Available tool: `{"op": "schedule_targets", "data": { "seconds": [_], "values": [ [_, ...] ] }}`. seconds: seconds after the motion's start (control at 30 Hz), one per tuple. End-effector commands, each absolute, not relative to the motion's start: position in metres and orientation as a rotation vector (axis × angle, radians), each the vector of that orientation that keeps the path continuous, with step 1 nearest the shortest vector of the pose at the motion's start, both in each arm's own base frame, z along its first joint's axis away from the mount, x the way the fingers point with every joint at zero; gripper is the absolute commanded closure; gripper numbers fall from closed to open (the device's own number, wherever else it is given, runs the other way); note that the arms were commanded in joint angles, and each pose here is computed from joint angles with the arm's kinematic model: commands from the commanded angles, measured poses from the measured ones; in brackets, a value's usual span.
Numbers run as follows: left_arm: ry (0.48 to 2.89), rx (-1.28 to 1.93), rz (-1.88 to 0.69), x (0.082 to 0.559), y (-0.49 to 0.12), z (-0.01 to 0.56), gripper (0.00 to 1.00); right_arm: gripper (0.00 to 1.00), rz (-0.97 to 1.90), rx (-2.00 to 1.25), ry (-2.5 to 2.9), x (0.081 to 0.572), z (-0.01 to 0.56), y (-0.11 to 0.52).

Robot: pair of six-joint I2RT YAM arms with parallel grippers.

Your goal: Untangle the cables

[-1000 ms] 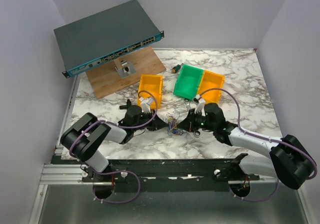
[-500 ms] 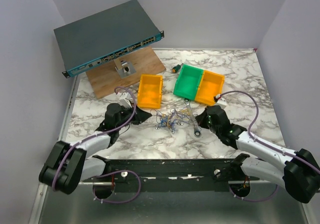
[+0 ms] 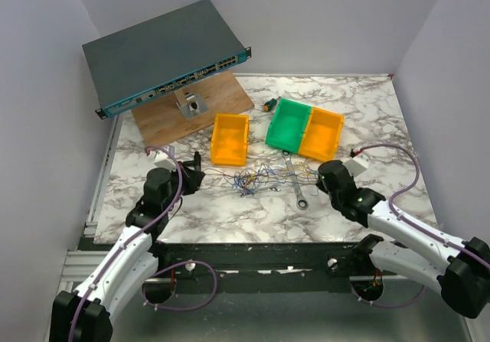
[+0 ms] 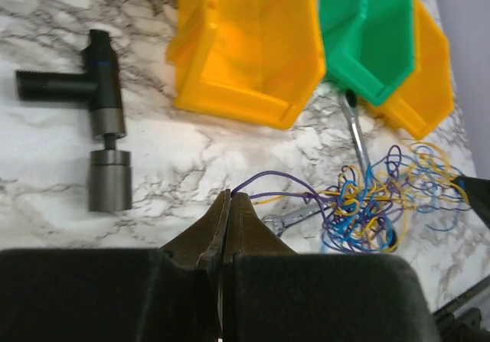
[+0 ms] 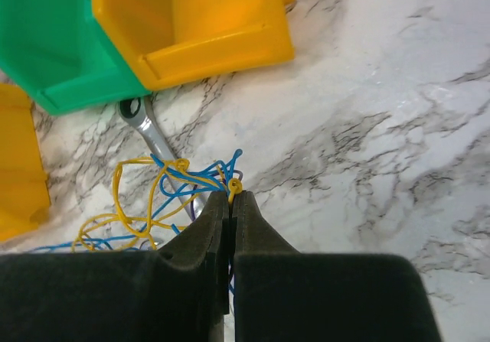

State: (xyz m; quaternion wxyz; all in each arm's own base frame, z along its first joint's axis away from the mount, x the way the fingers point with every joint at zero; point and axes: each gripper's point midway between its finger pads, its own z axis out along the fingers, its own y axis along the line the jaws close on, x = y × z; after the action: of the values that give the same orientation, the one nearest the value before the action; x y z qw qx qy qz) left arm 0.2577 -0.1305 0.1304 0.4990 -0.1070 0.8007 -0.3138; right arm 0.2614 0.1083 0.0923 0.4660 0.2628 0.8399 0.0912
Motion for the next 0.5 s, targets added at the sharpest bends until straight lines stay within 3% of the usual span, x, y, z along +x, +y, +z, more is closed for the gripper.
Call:
{"op": "schedule_targets", "data": {
  "seconds": [0.0, 0.23, 0.4, 0.43, 0.47],
  "values": [
    [1.976, -0.405, -0.497, 0.258, -0.086, 0.115, 1.00, 1.00, -0.027, 0.808, 1.885, 0.256, 0.115, 0.050],
    [1.963, -0.411, -0.498, 0.260, -0.085, 0.117, 1.00, 0.99, -0.153, 0.910, 1.680, 0.243, 0.156, 0.007],
    [1.913, 0.010, -0.820, 0.249, -0.149, 0.139, 1.00, 0.99, 0.141, 0.508, 1.856, 0.268, 0.167, 0.078],
    [1.906, 0.091, -0.881, 0.244, -0.162, 0.145, 0.96, 0.99, 0.228, 0.435, 1.892, 0.268, 0.169, 0.096],
    [1.906, 0.142, -0.910, 0.242, -0.172, 0.148, 0.84, 0.99, 0.294, 0.371, 1.895, 0.269, 0.175, 0.109]
  ]
}}
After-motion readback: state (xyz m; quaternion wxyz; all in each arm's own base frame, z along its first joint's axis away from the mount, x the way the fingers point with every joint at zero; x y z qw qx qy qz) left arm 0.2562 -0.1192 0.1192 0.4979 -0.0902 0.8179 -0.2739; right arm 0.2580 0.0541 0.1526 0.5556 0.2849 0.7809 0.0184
